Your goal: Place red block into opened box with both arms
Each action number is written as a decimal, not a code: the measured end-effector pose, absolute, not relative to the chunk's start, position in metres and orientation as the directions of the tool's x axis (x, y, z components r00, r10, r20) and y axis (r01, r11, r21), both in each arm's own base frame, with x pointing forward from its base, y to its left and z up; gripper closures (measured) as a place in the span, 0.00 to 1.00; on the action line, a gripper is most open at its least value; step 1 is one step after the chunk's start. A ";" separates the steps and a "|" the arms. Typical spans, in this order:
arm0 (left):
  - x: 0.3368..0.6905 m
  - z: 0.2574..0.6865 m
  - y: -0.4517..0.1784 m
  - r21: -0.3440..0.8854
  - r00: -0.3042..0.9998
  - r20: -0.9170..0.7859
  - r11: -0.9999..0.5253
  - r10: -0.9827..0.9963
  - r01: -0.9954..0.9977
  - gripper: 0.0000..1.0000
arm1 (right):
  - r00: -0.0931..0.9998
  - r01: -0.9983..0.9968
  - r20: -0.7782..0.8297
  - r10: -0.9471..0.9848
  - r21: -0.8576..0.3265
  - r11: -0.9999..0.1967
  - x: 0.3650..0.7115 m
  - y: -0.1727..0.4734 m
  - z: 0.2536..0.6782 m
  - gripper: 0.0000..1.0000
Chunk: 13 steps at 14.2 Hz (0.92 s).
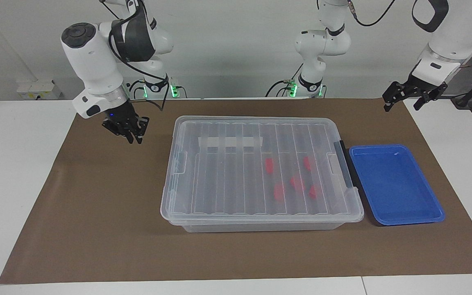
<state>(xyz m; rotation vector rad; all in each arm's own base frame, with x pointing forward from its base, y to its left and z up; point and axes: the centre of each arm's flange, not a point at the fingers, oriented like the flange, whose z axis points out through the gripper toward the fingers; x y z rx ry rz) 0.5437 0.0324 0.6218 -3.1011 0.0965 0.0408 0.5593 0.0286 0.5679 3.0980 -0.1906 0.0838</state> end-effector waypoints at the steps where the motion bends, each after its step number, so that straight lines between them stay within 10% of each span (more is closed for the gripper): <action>1: 0.544 0.622 0.032 -0.038 0.998 -0.027 -0.997 -0.062 -0.063 0.00 | 0.991 -0.128 0.053 -0.126 0.038 -0.991 0.558 0.026 0.579 0.18; 3: 0.544 0.622 0.032 -0.038 0.998 -0.027 -0.997 -0.062 -0.063 0.00 | 0.990 -0.133 0.046 -0.131 0.041 -0.990 0.555 0.024 0.601 0.00; 13: 0.544 0.622 0.032 -0.038 0.998 -0.027 -0.997 -0.062 -0.063 0.00 | 0.991 -0.136 0.004 -0.136 0.048 -0.990 0.545 0.024 0.635 0.00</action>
